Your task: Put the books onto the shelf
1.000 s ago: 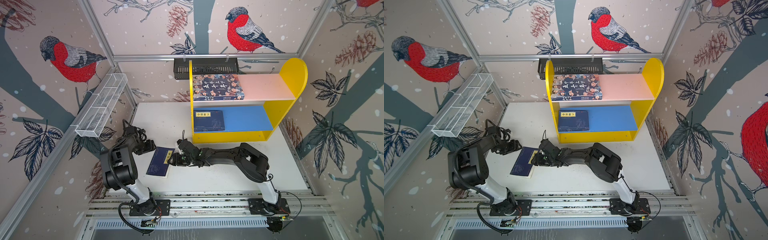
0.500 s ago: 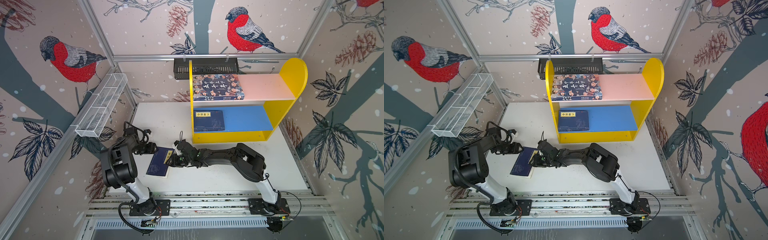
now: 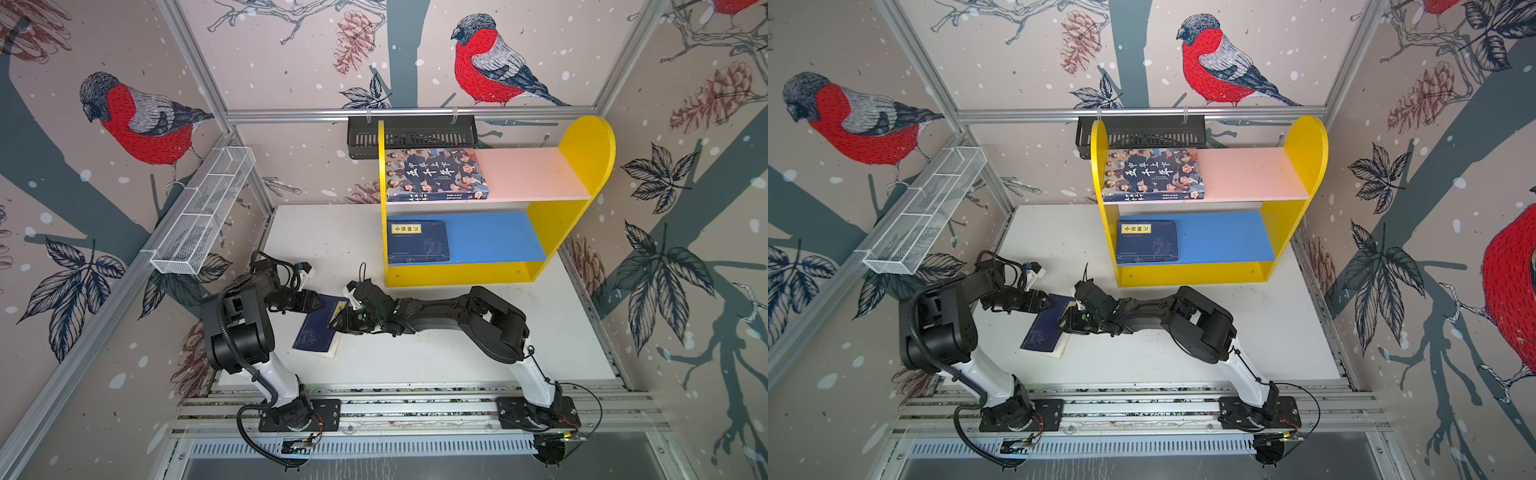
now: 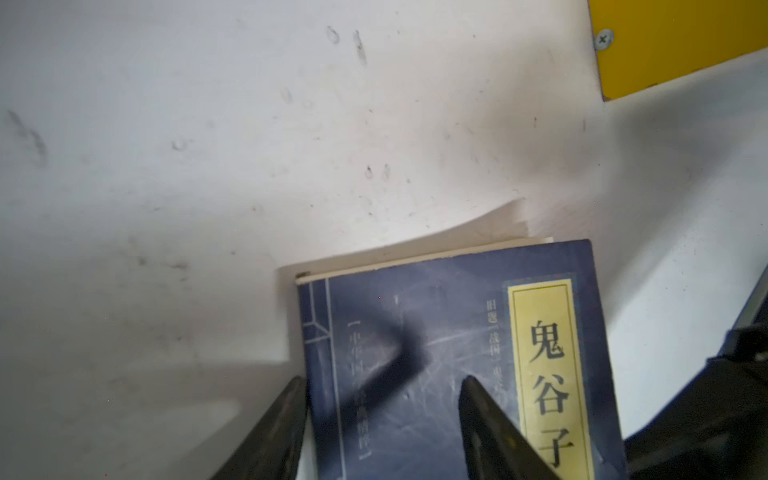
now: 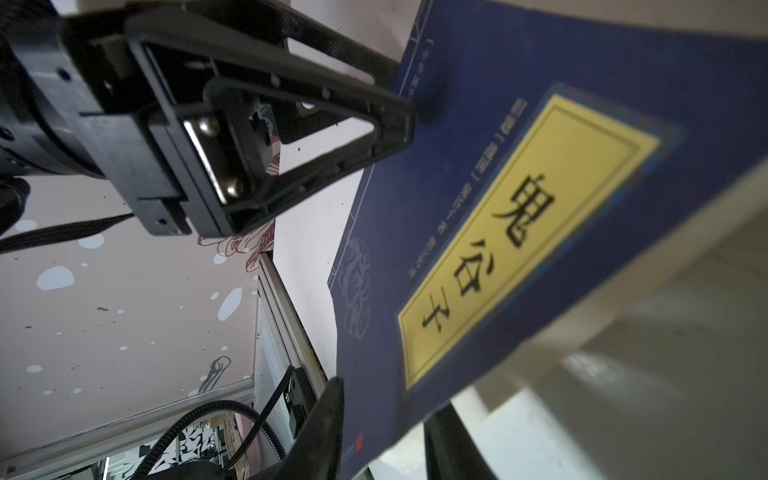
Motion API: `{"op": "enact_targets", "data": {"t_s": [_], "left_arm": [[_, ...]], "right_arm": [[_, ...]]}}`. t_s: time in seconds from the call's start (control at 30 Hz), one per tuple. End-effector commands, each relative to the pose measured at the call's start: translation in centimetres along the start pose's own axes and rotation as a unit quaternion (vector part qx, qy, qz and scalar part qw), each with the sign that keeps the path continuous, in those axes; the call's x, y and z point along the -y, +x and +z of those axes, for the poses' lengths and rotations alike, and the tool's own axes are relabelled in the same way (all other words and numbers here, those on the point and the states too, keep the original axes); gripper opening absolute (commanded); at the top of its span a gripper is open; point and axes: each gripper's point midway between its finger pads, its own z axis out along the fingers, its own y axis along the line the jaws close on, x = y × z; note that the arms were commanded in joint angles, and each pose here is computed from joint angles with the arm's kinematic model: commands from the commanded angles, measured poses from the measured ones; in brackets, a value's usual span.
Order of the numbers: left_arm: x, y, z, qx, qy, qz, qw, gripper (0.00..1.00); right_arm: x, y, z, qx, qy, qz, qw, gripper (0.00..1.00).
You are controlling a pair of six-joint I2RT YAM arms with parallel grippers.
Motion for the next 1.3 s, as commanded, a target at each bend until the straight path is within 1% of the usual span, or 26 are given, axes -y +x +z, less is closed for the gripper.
{"op": "enact_targets", "data": {"t_s": [0.0, 0.1, 0.23, 0.37, 0.4, 0.5, 0.63, 0.8, 0.87, 0.97, 1.13, 1.27], "left_arm": [[1.5, 2.9, 0.2, -0.055, 0.030, -0.014, 0.998, 0.60], [1.8, 2.7, 0.2, -0.051, 0.040, -0.010, 0.998, 0.60], [1.9, 2.6, 0.2, -0.055, 0.048, -0.015, 0.997, 0.60], [1.8, 1.5, -0.4, -0.041, 0.043, -0.018, 0.998, 0.61], [1.8, 1.0, -0.6, -0.036, 0.040, -0.017, 0.998, 0.61], [1.5, -0.2, -1.5, -0.025, 0.026, -0.024, 0.999, 0.63], [1.1, -3.1, -3.6, 0.003, -0.001, -0.028, 1.000, 0.64], [2.6, -6.5, -6.8, 0.044, -0.001, -0.043, 0.998, 0.65], [3.3, -7.7, -8.0, 0.063, 0.002, -0.057, 0.996, 0.65], [4.2, -9.1, -9.5, 0.095, 0.003, -0.080, 0.992, 0.65], [5.6, -10.0, -10.8, 0.138, 0.017, -0.114, 0.984, 0.65], [7.1, -9.4, -10.8, 0.154, 0.043, -0.130, 0.979, 0.66]], "right_arm": [[-0.2, -0.3, 0.2, 0.003, -0.021, 0.009, 1.000, 0.33], [0.3, -0.3, 0.1, 0.007, -0.016, 0.015, 1.000, 0.29], [0.6, -0.5, -0.1, 0.008, 0.011, 0.003, 1.000, 0.22], [1.2, -0.4, -0.2, 0.008, 0.017, 0.002, 1.000, 0.05], [1.2, -0.4, -0.3, 0.007, 0.016, 0.002, 1.000, 0.03], [1.4, -0.1, -0.7, 0.004, 0.020, -0.008, 1.000, 0.02], [2.1, -0.1, -2.2, 0.001, 0.036, -0.031, 0.999, 0.01], [3.5, 0.8, -4.8, -0.029, 0.073, -0.068, 0.995, 0.01], [4.5, 1.2, -6.0, -0.044, 0.095, -0.078, 0.991, 0.01], [5.5, 1.7, -7.4, -0.060, 0.104, -0.086, 0.989, 0.01], [6.9, 2.4, -9.5, -0.084, 0.130, -0.104, 0.982, 0.02], [7.6, 2.3, -11.3, -0.086, 0.148, -0.113, 0.979, 0.04]]}}
